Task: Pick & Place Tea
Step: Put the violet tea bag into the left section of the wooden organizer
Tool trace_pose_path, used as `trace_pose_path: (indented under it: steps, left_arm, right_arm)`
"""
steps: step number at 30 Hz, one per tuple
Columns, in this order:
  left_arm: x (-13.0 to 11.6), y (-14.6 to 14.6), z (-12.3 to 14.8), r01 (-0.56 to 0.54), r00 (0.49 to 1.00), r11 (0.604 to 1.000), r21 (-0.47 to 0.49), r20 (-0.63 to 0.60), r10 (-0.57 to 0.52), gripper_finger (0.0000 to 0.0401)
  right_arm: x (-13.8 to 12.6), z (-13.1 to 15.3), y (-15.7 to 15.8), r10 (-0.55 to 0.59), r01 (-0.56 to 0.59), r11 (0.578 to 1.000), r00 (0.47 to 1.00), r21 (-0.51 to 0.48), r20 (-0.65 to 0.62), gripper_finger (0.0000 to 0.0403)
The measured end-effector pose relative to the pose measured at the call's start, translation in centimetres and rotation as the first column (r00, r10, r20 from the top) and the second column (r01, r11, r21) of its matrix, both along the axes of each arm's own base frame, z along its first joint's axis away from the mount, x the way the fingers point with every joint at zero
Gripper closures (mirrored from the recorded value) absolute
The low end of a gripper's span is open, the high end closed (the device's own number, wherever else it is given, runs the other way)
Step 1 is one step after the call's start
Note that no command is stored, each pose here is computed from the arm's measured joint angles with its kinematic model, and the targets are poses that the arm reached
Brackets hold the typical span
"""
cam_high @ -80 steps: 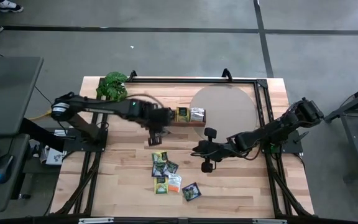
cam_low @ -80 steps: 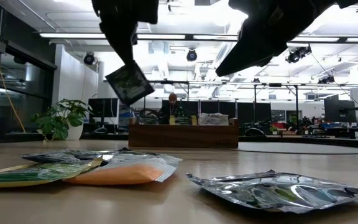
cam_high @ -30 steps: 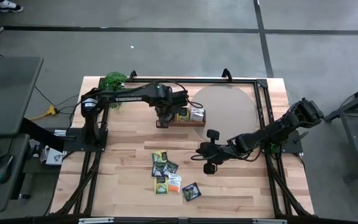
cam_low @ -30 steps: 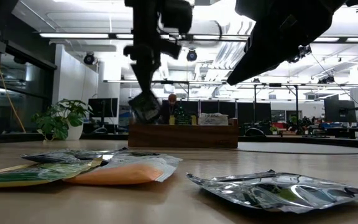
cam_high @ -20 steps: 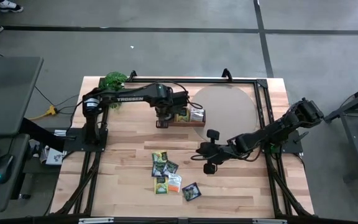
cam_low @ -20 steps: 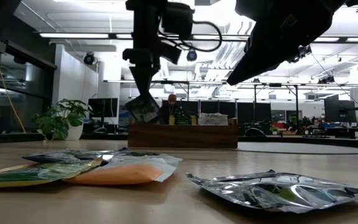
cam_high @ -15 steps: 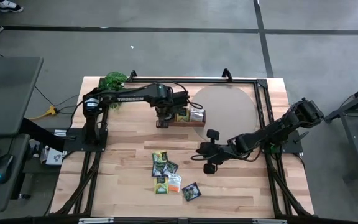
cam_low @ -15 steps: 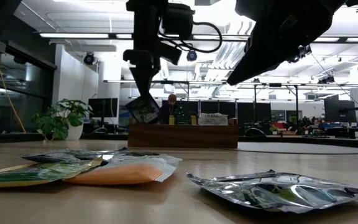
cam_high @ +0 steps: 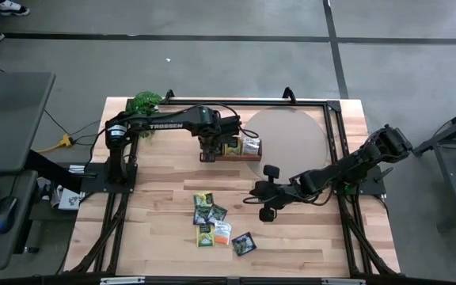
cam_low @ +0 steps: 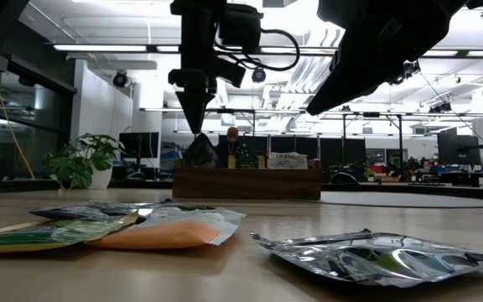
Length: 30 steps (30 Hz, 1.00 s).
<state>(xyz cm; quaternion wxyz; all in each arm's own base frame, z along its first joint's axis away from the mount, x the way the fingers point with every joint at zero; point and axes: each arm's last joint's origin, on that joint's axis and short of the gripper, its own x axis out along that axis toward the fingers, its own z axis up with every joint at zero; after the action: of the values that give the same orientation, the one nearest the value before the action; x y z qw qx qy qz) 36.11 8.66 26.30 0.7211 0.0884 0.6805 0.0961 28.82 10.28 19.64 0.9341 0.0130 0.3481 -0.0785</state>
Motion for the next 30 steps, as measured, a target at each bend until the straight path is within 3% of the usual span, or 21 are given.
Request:
trace_pose_path:
  steps: [8, 19, 30]
  left_arm:
    - [0.0, 0.2, 0.1, -0.042, 0.999, 0.997, 0.064, -0.002, 0.042, 0.0308]
    - [-0.5, 0.5, 0.5, -0.109, 0.992, 0.972, 0.206, -0.033, 0.118, 0.0304]
    - [-3.2, -0.1, 6.1, -0.267, 0.952, 0.941, 0.209, 0.209, 0.224, 0.0304]
  right_arm:
    - [0.0, 0.0, 0.0, 0.000, 0.000, 1.000, 1.000, 0.000, 0.000, 0.0391]
    - [0.2, 0.2, -0.2, -0.041, 0.043, 0.997, 0.998, -0.058, 0.041, 0.0391]
    - [1.7, -0.3, -0.4, -0.017, 0.038, 0.983, 0.993, -0.182, 0.114, 0.0400]
